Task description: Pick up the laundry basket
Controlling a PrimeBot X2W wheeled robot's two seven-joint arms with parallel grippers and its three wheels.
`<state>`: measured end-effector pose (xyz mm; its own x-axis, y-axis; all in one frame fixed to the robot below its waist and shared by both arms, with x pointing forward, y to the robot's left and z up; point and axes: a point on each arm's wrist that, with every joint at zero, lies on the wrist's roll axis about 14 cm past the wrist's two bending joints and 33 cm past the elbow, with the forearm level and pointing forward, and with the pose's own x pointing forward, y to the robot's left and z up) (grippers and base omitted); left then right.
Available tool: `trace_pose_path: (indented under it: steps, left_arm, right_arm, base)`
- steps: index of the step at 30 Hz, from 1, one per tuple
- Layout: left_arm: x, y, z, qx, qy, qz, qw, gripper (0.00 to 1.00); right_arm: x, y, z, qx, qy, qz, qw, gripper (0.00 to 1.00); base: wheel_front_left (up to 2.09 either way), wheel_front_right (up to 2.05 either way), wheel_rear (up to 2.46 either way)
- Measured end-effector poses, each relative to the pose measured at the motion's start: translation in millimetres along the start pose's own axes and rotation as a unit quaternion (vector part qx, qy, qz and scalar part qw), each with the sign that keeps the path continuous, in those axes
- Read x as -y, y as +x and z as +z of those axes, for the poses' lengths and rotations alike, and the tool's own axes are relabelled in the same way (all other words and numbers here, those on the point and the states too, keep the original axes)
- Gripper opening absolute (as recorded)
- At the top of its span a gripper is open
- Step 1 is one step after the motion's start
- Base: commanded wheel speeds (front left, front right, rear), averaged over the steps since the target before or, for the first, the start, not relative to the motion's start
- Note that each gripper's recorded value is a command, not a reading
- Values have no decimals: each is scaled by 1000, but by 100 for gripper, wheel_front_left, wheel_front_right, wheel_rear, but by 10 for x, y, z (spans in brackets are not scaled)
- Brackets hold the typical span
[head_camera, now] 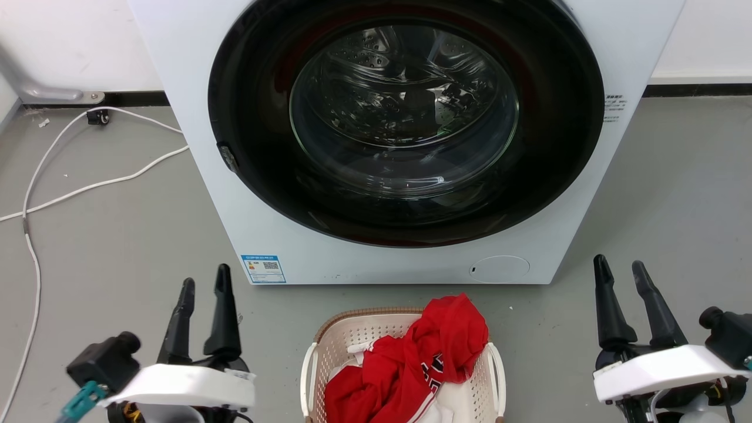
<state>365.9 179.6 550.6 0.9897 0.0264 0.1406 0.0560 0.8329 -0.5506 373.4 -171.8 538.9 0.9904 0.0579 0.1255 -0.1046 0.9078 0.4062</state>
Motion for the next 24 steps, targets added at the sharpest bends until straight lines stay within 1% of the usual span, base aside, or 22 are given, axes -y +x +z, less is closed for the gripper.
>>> trace_pose_path:
  steps: [5, 13, 16, 24]
  left_arm:
    - [109, -7, -73, -8, 54, -16, 998, 100]
    - [136, -47, -189, -23, 125, -20, 992, 100]
    - [150, -56, -217, -26, 140, -22, 990, 100]
    - [219, -99, -317, -34, 201, -40, 978, 100]
  right_arm:
    - [-6, -23, -33, -4, -32, 3, 999, 100]
    - [31, -62, -86, -10, -75, 2, 997, 100]
    - [48, -72, -104, -13, -83, 0, 996, 100]
    - [38, -86, -109, -10, -124, 6, 992, 100]
  base:
    - [0, 0, 0]
    - [0, 0, 0]
    - [0, 0, 0]
    - [0, 0, 0]
